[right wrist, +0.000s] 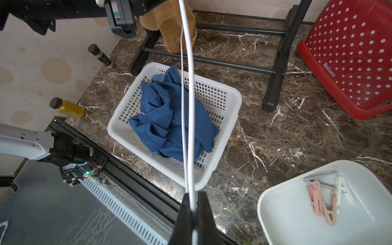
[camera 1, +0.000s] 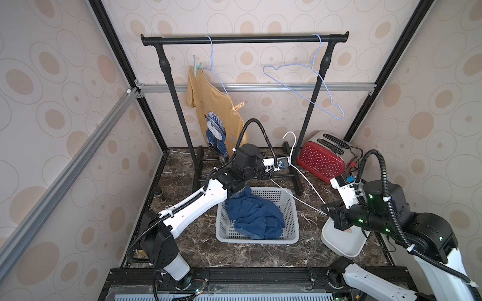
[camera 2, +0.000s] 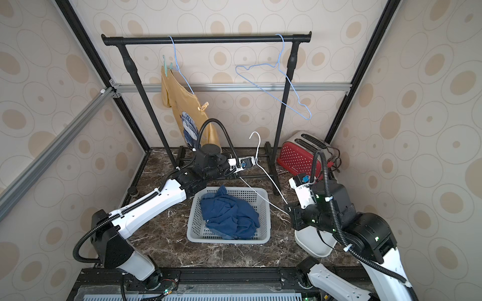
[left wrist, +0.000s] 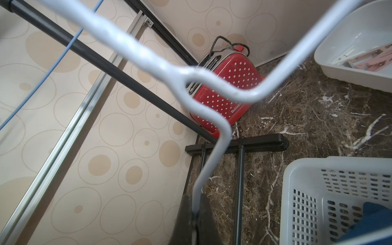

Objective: Remove the clothespins securing t-shirts to the hanger
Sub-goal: Place the hanger on the clothes rail.

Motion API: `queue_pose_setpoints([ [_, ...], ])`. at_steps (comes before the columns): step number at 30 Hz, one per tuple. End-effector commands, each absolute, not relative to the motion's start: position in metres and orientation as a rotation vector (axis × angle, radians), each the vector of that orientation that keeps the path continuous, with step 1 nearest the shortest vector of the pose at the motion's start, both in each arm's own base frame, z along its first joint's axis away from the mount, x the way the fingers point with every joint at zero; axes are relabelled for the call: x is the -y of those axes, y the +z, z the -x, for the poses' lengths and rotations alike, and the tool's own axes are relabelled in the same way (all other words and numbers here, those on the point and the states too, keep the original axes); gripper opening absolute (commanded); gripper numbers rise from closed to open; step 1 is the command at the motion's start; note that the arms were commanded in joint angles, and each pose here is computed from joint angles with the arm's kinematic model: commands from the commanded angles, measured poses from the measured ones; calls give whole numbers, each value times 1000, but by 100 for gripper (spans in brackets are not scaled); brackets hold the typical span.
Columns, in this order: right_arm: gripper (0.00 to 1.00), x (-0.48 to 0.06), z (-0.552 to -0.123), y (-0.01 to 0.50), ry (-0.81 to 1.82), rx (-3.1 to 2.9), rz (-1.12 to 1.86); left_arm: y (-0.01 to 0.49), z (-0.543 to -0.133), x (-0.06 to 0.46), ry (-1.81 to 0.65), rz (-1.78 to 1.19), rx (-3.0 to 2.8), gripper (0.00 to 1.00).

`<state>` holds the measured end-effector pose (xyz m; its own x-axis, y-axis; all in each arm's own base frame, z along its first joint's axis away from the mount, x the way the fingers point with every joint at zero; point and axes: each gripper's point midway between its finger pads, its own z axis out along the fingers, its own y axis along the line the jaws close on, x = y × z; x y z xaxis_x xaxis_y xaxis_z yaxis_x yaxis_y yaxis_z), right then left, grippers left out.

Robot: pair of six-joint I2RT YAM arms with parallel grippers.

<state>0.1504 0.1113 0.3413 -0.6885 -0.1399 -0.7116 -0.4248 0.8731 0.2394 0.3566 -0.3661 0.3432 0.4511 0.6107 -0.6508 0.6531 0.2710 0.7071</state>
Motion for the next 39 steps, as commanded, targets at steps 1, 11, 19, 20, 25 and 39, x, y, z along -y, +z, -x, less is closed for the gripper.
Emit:
queue_pose_setpoints([
  [1,0,-106,-152,342,479,-2305,375,374,-351,361,-64,-1336,-1158,0],
  [11,0,-100,-154,347,439,-2258,374,375,-347,358,-92,-1300,-1171,28],
  [19,0,-98,-159,345,417,-2246,366,381,-342,348,-72,-1281,-1176,50],
  [20,0,-98,-160,344,411,-2246,366,381,-342,347,-71,-1281,-1178,53],
  [25,0,-95,-162,345,389,-2234,355,381,-339,345,-83,-1269,-1192,61],
  [39,0,-94,-178,355,317,-2185,372,382,-327,331,-143,-1202,-1256,66],
])
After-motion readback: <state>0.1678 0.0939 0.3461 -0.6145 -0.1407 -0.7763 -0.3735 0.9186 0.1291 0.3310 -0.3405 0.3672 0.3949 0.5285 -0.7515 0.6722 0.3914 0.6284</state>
